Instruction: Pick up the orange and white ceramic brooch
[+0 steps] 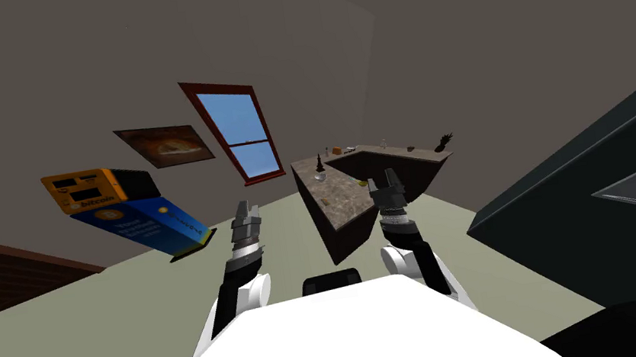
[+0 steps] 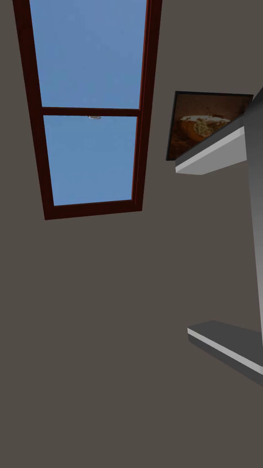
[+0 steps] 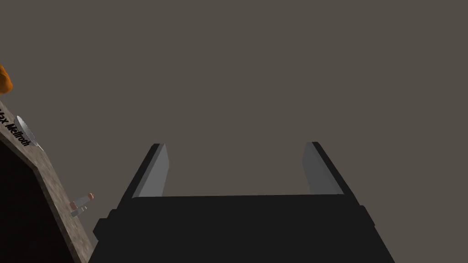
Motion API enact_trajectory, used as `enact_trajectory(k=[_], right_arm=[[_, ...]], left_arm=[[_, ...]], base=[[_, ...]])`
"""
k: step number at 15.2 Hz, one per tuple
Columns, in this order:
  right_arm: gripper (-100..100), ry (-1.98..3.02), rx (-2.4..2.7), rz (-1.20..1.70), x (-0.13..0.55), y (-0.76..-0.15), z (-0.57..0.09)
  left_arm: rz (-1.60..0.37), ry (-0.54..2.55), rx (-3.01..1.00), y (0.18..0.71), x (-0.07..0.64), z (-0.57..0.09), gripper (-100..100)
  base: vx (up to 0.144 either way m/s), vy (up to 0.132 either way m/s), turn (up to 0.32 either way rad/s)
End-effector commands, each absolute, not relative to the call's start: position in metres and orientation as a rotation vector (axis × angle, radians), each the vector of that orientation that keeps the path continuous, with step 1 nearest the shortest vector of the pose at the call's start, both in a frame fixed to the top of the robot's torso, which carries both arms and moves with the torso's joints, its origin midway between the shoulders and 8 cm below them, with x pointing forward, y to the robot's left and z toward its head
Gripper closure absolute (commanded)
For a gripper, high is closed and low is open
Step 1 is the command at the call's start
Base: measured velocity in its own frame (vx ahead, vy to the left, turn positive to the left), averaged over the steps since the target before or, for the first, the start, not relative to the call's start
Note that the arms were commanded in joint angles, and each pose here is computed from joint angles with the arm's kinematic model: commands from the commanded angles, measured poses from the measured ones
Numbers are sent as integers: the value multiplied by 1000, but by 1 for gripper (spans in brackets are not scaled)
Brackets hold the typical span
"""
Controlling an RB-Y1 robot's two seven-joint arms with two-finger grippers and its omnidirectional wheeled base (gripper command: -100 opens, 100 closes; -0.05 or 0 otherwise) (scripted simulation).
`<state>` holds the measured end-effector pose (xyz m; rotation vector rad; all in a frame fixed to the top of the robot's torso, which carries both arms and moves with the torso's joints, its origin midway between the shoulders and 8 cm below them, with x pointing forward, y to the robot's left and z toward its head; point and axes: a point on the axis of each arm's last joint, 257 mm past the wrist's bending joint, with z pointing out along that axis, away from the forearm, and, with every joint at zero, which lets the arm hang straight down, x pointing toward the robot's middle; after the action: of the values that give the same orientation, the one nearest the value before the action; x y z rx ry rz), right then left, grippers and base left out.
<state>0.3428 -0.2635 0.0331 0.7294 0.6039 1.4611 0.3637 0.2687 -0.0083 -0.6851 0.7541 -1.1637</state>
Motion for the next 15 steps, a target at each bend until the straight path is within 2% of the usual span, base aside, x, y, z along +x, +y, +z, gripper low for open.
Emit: enact_trajectory(k=[1, 5, 12, 15], right_arm=[[-100, 649, 717, 1465, 345, -257, 27], [-100, 733, 704, 1470, 348, -246, 12], [-100, 916, 695, 1473, 352, -226, -29], [-100, 1042, 714, 1467, 351, -214, -66]], left_arm=[[-1164, 754, -685, 269, 364, -8, 0], [-1164, 754, -685, 269, 364, -8, 0], [-1164, 754, -685, 269, 364, -8, 0], [-1164, 754, -685, 269, 364, -8, 0]], base=[[-1, 15, 14], [1, 45, 23], [10, 78, 34], [19, 85, 60]])
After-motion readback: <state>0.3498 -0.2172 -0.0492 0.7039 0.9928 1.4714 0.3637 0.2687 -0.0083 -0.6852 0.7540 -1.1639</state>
